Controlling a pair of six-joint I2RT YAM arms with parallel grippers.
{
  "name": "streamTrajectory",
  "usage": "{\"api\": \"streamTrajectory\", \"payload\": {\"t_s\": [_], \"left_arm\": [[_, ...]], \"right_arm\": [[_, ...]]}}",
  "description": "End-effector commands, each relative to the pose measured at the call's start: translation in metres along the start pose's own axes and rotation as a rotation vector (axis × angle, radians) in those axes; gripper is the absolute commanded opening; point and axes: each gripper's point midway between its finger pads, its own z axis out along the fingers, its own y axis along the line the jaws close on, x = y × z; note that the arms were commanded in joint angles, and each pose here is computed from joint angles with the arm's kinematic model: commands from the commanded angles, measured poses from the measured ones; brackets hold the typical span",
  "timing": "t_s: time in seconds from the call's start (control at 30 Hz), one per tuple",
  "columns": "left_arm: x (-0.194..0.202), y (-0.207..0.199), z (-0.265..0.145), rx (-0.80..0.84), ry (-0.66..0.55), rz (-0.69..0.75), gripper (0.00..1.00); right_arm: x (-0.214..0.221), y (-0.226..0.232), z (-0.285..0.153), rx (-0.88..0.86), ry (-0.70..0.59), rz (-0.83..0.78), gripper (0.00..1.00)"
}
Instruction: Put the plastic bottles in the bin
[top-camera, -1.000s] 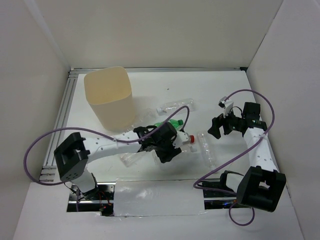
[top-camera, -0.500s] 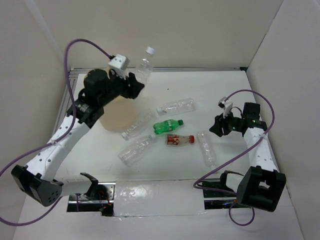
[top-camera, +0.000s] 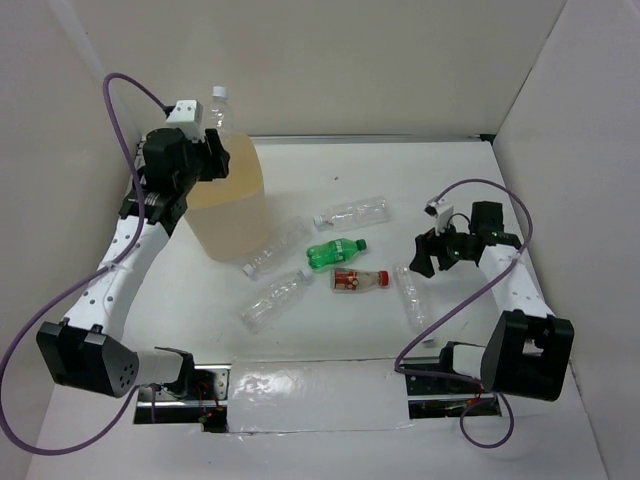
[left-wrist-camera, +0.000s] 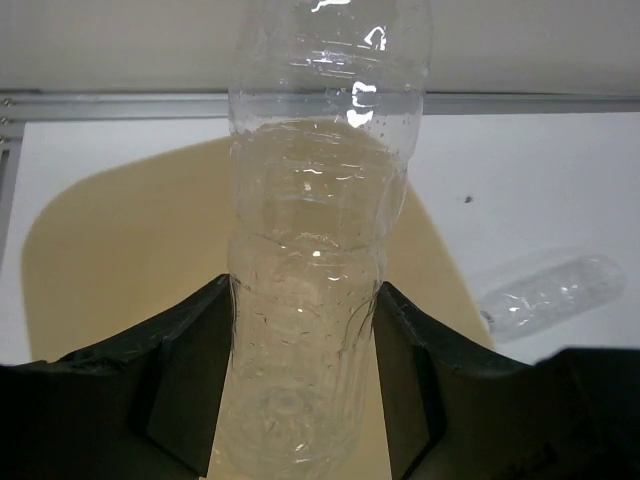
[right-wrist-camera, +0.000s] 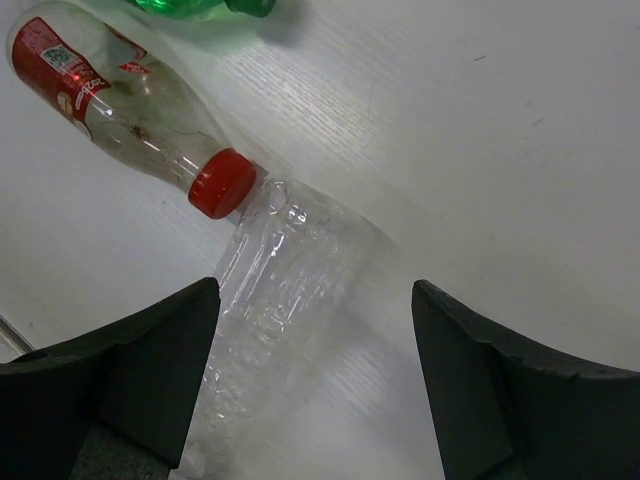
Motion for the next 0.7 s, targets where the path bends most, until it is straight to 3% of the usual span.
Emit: {"api": "streamTrajectory", "payload": {"t_s": [0.0, 0.03, 0.07, 0.13, 0.17, 0.3, 0.47, 0.67], "left_arm": [[0.006, 0.02, 0.012, -0.083, 0.004, -0.014, 0.15], [0.009, 0.02, 0.011, -0.084, 0.014, -0.013, 0.27], [0.009, 0.02, 0.011, -0.084, 0.014, -0.013, 0.58], [0.009, 0.021, 0.011, -0.106, 0.011, -0.001, 0.93], [0.003, 0.016, 0.006, -0.091, -0.005, 0.013, 1.0], [-0.019, -0.002, -0.013, -0.053, -0.049, 0.055, 1.0], [-0.036, -0.076, -0.069, 0.217, -0.11, 0.168, 1.0], [0.089, -0.155, -0.109, 0.508, 0.241, 0.269, 1.0]], "right_arm": [[-0.011, -0.011, 0.009, 0.064, 0.022, 0.011, 0.84], [-0.005, -0.01, 0.015, 0.078, 0.068, 0.038, 0.84], [-0.008, -0.012, 0.018, 0.09, 0.075, 0.034, 0.86], [0.001, -0.016, 0.027, 0.111, 0.133, 0.066, 0.86], [0.0, -0.015, 0.029, 0.105, 0.151, 0.072, 0.86], [0.012, -0.018, 0.042, 0.11, 0.231, 0.089, 0.87], [0.025, -0.008, 0.056, 0.092, 0.322, 0.076, 0.87], [0.041, 0.002, 0.055, 0.06, 0.416, 0.05, 0.86]]}}
